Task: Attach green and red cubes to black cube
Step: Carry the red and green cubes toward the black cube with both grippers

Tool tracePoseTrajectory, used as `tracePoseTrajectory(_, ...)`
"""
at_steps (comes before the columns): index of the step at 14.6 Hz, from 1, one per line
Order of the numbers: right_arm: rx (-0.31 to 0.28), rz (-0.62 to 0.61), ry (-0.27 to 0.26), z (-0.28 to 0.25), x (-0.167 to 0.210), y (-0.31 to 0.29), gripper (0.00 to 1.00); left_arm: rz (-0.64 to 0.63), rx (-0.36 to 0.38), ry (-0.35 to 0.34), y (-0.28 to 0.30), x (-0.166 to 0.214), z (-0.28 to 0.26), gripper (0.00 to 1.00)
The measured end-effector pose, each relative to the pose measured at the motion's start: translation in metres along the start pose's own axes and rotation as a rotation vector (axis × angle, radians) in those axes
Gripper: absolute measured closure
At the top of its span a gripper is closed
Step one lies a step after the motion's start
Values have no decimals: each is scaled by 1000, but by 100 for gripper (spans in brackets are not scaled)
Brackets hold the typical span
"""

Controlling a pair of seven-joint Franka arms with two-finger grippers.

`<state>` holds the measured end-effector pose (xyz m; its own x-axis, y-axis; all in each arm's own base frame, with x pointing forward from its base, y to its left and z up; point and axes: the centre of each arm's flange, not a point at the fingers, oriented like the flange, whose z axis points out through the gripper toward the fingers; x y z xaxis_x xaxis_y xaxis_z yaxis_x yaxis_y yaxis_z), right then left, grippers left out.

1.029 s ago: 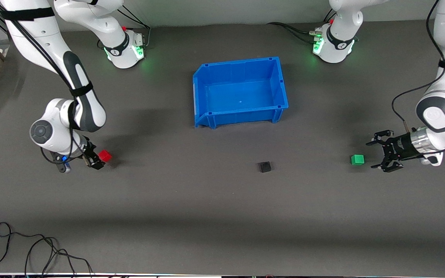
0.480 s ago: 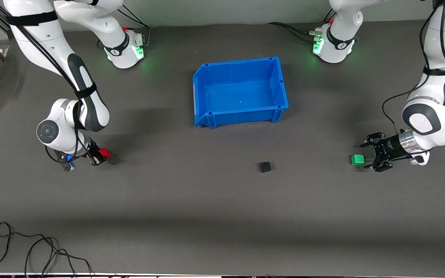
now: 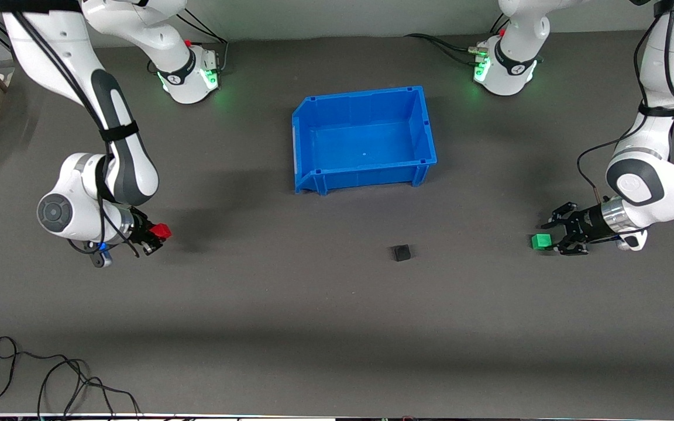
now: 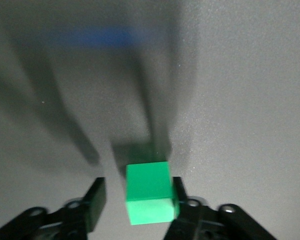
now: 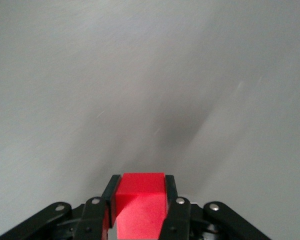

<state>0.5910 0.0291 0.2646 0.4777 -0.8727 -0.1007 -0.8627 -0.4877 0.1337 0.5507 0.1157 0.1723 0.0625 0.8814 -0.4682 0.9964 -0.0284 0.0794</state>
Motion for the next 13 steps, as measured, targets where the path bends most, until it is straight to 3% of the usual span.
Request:
tracePoseTrajectory(1,14,28,5,-14,-17,-14,61,0,0,0,0,0,0,61)
tracePoseTrajectory(2,28,58,14,-23,-36,-29,61,-1,-2,-1,0,0,0,63)
tracePoseTrajectory(5,72,166,41,-42,-102,-69,61,-4,-23,-3,11,-5,-7,63)
tracePoseTrajectory(8,125,258,60,-56,-162,-111,61,-47,-57,-7,44,-39,-18,63)
tracePoseTrajectory(10,157,314,20,-61,-189,-135,61,-53,-68,-13,69,-80,-16,63)
tracePoseTrajectory(13,213,397,-87,-67,-222,-174,61,-37,-58,-25,91,-148,0,63)
